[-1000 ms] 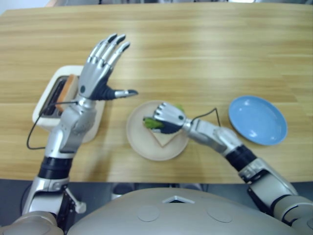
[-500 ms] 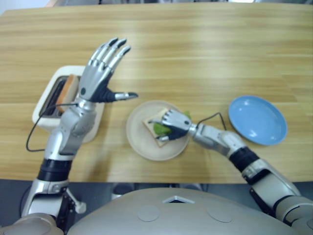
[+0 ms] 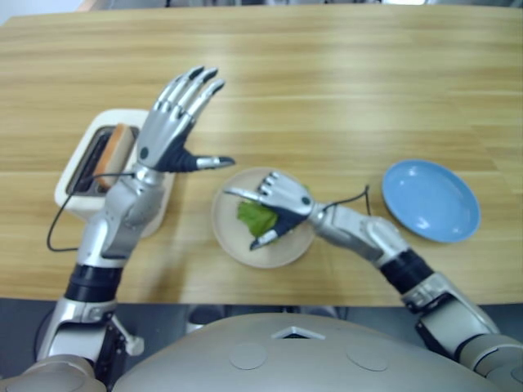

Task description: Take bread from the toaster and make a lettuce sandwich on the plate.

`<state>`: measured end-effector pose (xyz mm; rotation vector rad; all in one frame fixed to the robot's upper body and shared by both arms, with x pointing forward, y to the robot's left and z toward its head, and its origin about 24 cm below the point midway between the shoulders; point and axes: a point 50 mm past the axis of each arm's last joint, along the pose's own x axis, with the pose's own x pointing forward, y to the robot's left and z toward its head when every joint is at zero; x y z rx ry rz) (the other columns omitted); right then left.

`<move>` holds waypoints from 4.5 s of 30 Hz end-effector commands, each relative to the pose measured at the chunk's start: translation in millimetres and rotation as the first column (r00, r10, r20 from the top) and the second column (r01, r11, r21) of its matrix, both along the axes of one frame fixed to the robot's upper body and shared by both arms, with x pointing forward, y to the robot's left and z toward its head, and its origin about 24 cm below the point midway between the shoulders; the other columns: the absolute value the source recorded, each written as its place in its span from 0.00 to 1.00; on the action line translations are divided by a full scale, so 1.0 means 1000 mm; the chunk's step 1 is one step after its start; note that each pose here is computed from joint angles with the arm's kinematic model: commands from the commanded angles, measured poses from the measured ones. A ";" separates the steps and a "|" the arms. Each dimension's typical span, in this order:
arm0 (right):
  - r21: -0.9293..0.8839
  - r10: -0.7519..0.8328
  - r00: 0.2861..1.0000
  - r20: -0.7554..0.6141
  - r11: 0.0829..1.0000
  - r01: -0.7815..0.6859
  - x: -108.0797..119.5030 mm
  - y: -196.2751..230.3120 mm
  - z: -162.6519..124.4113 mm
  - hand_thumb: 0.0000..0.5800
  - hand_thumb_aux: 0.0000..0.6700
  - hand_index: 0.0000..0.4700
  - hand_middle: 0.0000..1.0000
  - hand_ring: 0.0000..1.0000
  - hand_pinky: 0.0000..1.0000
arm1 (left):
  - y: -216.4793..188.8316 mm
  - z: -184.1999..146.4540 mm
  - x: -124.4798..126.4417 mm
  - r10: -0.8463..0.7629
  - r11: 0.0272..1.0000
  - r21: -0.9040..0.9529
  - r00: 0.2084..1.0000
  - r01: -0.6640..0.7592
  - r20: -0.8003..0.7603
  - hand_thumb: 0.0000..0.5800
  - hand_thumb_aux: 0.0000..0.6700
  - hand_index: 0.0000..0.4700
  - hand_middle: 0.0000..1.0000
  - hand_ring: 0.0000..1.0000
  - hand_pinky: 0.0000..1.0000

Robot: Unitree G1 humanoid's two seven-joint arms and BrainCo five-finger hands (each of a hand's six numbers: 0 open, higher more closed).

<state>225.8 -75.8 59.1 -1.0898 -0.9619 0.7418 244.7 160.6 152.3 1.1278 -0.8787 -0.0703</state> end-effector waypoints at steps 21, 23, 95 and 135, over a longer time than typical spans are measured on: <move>-0.049 -0.145 0.988 -0.052 0.989 0.142 0.014 -0.040 -0.010 0.00 0.00 0.00 0.00 0.00 0.00 | 0.011 0.016 -0.005 0.011 1.000 -0.030 1.000 -0.011 0.015 0.00 0.00 0.00 0.00 0.00 0.00; 0.016 -0.174 0.984 -0.041 0.984 0.175 0.015 -0.047 0.001 0.00 0.00 0.00 0.00 0.00 0.00 | 0.016 0.027 -0.009 0.013 1.000 -0.028 0.999 -0.012 0.040 0.00 0.00 0.00 0.00 0.00 0.00; 0.187 -0.532 0.844 0.074 0.838 0.512 -0.001 -0.149 0.042 0.00 0.00 0.00 0.00 0.00 0.00 | 0.129 0.017 -0.013 0.547 0.827 -0.040 0.818 -0.561 -0.177 1.00 1.00 0.98 1.00 1.00 1.00; 0.020 -0.287 0.958 -0.010 0.958 0.287 0.012 -0.110 0.038 0.00 0.00 0.00 0.00 0.00 0.00 | -0.078 -0.078 -0.009 -0.276 0.842 0.539 0.876 0.021 0.396 1.00 1.00 0.98 1.00 1.00 1.00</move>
